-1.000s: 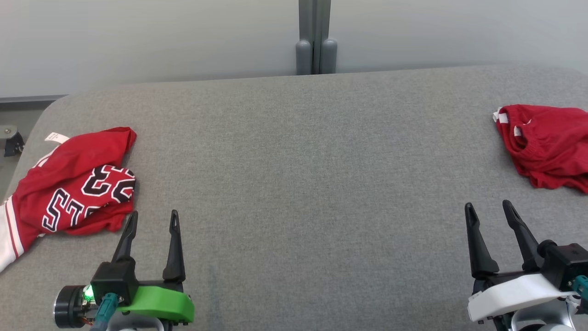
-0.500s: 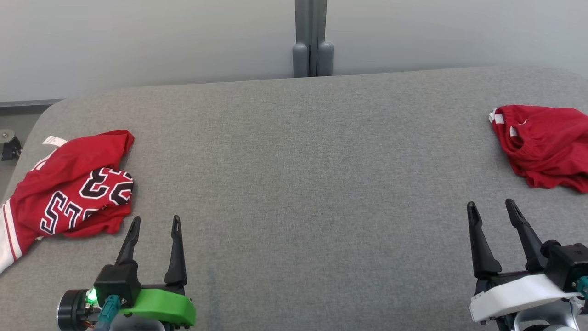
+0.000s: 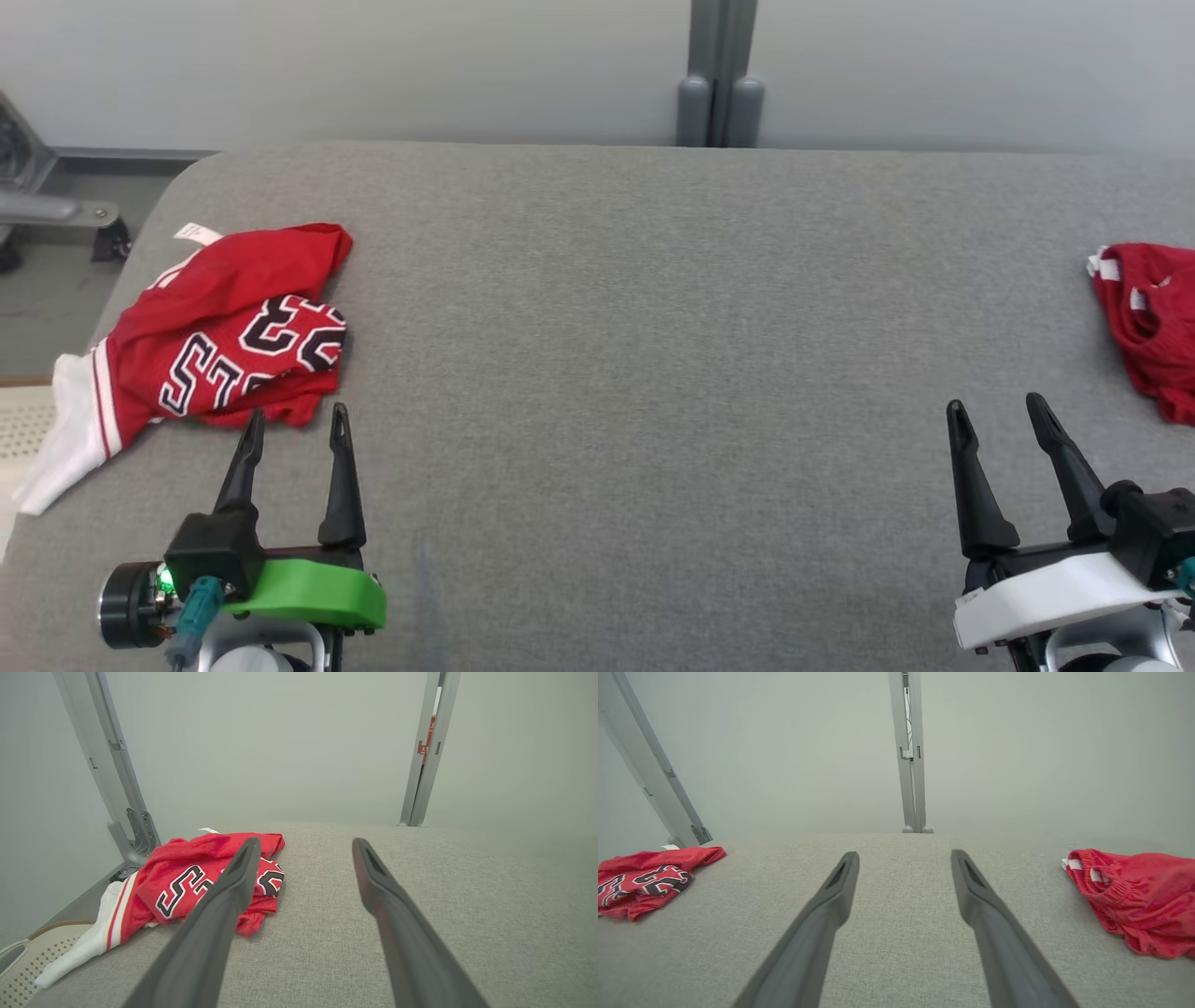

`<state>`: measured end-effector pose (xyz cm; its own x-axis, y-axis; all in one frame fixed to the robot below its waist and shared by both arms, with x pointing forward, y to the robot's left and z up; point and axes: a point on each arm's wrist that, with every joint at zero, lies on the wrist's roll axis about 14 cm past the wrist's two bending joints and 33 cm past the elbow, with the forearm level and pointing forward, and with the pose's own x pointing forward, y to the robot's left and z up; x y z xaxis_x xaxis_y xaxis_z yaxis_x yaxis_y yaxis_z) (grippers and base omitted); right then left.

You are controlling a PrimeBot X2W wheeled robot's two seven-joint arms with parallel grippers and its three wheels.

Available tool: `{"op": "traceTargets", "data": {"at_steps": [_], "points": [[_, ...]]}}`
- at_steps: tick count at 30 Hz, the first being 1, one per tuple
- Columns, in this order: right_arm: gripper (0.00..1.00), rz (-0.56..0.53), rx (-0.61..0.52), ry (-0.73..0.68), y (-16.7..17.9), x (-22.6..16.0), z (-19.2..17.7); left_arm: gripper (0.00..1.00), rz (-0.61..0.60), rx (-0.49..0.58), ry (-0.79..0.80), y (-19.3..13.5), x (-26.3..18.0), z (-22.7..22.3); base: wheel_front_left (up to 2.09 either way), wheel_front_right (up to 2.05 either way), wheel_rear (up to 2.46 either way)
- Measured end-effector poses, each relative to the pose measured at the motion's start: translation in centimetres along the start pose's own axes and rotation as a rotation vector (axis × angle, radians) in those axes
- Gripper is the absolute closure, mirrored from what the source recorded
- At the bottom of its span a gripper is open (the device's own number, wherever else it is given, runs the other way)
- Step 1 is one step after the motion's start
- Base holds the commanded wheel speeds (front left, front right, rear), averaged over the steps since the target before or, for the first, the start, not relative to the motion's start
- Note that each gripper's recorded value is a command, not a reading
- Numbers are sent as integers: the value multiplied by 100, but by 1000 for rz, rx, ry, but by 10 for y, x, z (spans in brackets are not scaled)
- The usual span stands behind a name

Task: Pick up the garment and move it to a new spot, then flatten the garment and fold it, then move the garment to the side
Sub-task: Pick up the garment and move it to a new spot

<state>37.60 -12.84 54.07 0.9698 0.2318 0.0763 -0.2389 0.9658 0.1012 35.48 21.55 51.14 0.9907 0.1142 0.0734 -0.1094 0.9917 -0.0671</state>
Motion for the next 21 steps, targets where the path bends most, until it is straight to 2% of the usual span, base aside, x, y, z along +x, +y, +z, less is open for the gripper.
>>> {"op": "traceTargets", "data": {"at_steps": [13,21], "points": [[0,274,19,11,81,43,-3,0,256,21,-34,79,-40,15,0,0,0],[0,377,21,27,109,66,-9,0,349,41,-36,105,-49,19,0,0,0]]}}
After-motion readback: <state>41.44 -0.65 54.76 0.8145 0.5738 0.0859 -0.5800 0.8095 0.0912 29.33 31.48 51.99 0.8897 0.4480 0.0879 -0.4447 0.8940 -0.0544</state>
